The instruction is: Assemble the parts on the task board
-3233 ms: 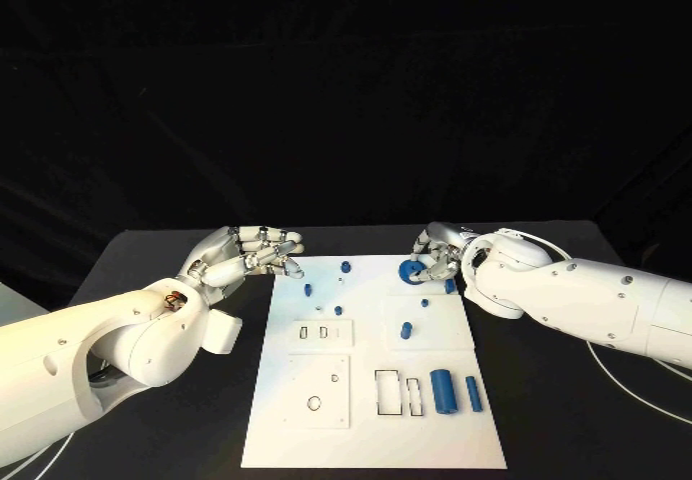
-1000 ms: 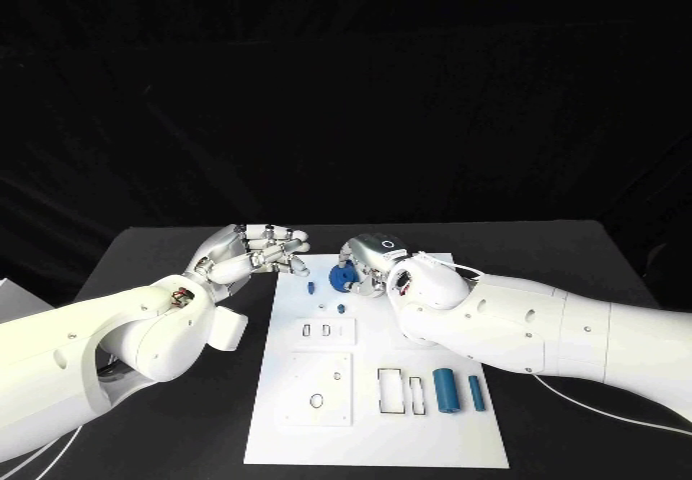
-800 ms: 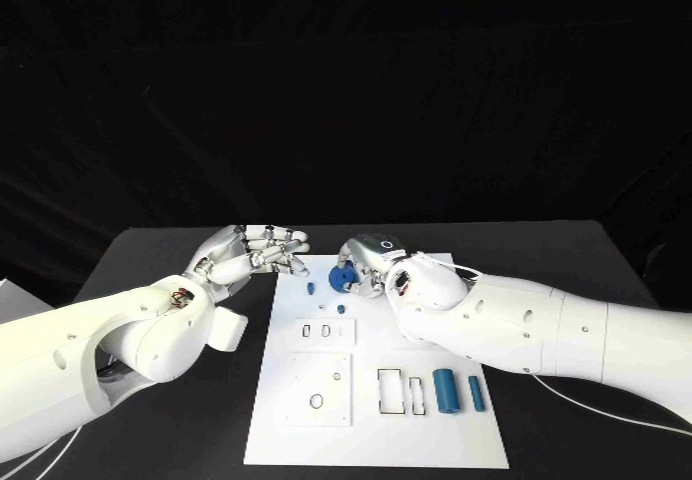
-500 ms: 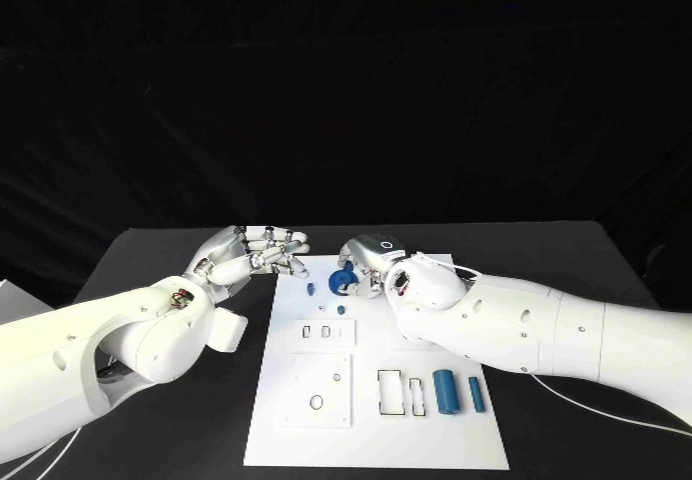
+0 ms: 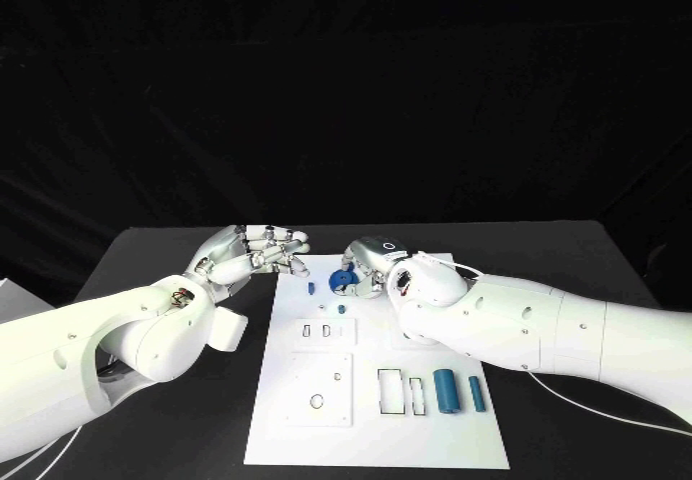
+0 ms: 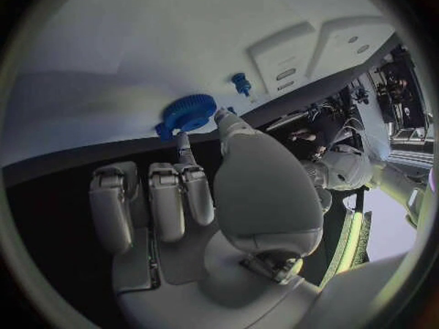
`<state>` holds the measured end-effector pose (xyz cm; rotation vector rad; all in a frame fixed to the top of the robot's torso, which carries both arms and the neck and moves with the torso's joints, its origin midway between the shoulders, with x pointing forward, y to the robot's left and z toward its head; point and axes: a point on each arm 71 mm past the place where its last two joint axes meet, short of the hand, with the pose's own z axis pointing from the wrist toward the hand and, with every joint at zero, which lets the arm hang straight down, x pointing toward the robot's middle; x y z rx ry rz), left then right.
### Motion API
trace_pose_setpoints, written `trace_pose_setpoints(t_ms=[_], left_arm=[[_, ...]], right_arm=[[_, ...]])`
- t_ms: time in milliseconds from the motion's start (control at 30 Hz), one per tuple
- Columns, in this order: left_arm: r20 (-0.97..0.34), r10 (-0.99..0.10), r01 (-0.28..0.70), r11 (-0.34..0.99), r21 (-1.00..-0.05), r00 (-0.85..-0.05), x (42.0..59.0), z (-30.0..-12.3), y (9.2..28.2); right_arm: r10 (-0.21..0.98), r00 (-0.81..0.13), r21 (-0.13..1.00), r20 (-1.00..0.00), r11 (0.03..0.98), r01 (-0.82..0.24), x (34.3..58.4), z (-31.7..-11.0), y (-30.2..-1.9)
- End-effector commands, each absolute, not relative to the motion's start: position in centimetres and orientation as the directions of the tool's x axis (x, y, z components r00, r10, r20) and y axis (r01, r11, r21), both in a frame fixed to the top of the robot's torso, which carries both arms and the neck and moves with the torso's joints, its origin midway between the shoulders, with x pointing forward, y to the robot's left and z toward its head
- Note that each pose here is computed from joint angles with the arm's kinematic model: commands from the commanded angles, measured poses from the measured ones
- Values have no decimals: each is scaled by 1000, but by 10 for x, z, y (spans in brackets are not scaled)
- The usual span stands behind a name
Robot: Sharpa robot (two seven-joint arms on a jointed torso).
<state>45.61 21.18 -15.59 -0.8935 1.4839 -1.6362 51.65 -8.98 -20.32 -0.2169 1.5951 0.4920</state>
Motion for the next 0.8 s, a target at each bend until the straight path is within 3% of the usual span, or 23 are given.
trace_pose_setpoints(t_ms=[33,433,800], left_arm=[[20,-867,72,-64,-995,-499,456,-155,210],[13,-876,75,-56,-996,-482,459,-156,216],[7,-884,78,-49,-996,-467,463,-157,222]], right_arm=[[144,-124,184,-982,885,-427,516,-206,-91],[382,21,330,-924,825,-459,503,-178,-127],[406,-108,415,-908,830,-371,496,-157,-205]])
